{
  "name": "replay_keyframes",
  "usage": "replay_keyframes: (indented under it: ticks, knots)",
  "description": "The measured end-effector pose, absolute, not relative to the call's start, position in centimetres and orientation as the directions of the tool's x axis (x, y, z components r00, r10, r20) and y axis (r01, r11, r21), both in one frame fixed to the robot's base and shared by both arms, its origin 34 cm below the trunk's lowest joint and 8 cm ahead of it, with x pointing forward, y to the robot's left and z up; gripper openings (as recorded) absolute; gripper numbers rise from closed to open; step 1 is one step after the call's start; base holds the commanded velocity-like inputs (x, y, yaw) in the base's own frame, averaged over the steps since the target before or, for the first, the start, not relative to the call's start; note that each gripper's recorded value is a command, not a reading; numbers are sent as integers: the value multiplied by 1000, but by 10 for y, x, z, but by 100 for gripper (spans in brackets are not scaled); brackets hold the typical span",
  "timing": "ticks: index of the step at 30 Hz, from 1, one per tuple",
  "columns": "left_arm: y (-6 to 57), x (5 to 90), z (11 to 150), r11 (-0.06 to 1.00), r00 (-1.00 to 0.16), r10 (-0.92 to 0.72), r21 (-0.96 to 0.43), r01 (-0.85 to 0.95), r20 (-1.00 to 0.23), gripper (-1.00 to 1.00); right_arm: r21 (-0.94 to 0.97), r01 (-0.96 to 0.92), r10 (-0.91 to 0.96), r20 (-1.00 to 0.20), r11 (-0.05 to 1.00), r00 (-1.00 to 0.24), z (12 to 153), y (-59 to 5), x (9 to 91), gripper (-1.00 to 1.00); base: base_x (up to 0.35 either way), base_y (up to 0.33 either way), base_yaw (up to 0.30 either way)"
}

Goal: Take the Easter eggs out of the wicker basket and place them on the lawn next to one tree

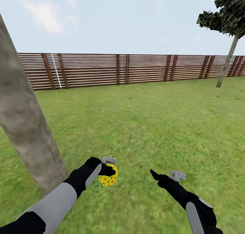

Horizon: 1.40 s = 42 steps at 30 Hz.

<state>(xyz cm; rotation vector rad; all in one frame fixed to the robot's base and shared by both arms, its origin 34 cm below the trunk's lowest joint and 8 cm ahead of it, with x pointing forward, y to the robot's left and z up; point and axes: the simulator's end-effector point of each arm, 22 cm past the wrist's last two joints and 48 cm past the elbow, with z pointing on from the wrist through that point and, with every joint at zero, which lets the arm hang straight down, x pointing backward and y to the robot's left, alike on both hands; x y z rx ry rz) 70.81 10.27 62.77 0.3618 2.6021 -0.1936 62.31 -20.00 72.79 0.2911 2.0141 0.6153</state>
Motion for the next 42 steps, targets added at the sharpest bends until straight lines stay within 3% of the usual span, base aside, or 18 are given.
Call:
replay_keyframes:
  ticks: [42]
  knots:
    - [103, 695, 543, 955, -836, 219, -64, 289, -504, -100, 531, -45, 441, -745, 846, -501, 640, -201, 608, 100, 0, 0, 0]
